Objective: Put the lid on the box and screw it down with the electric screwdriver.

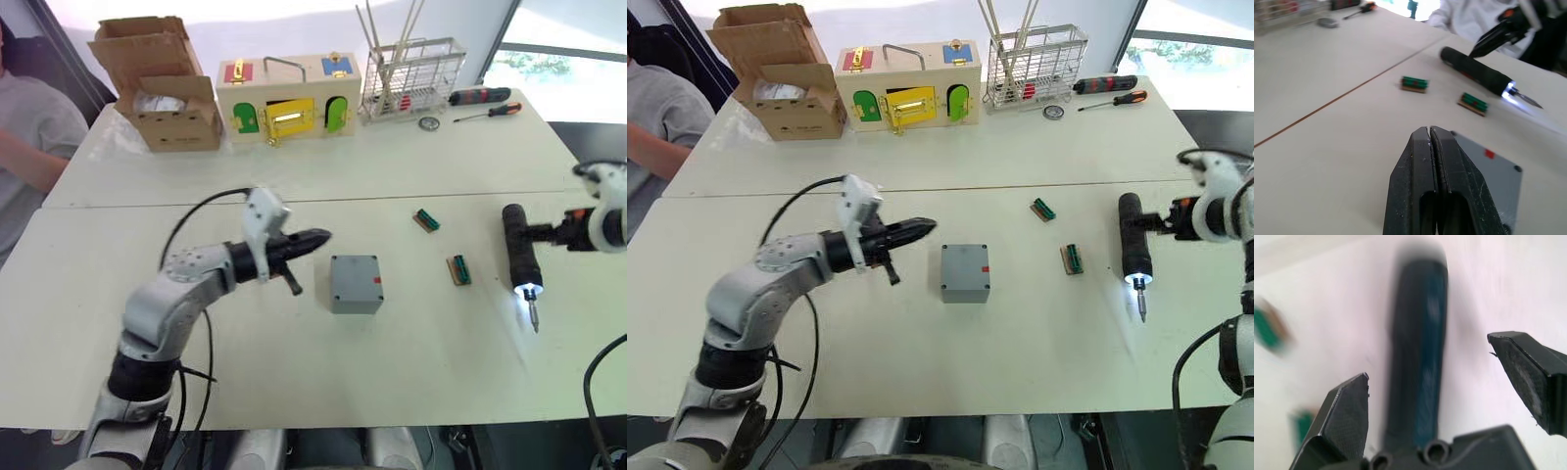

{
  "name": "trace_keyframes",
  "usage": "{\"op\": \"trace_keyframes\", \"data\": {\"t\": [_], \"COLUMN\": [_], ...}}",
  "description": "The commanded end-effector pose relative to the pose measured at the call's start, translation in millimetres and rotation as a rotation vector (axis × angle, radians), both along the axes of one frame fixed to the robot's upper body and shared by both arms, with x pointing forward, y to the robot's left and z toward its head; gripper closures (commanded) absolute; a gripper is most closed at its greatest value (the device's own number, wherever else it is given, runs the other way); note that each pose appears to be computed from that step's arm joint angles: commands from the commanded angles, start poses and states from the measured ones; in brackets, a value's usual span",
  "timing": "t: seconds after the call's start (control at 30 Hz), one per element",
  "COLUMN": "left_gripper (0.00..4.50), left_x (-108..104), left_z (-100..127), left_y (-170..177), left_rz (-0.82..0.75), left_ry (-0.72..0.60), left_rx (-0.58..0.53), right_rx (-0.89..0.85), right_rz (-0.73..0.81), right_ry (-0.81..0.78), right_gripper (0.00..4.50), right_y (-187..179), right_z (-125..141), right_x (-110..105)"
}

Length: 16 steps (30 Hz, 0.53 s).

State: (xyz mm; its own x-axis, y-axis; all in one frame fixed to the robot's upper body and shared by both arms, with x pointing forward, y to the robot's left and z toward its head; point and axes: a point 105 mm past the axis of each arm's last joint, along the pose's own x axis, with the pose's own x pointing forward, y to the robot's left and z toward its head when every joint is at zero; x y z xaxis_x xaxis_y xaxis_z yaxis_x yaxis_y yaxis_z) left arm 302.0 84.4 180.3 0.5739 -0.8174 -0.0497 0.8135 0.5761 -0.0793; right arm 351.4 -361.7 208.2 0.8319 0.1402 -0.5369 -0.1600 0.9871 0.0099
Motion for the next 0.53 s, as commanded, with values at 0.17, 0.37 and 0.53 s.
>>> {"op": "trace_keyframes", "data": {"t": [0.17, 0.37, 0.53], "left_gripper": [4.50, 4.50, 4.50], "left_x": [-48, -86, -89], "left_z": [-38, -70, -75], "left_y": [44, 48, 54], "left_rz": [0.105, 0.069, 0.082], "left_ry": [0.213, 0.378, 0.407], "left_rx": [-0.002, -0.029, -0.046], "right_rx": [0.149, 0.341, 0.339], "right_rz": [0.405, 0.478, 0.473], "right_ry": [-0.403, -0.194, -0.161], "right_gripper": [0.02, 0.02, 0.02], "right_y": [92, 113, 117], "right_z": [4, -57, -78], "right_x": [-79, -131, -130]}}
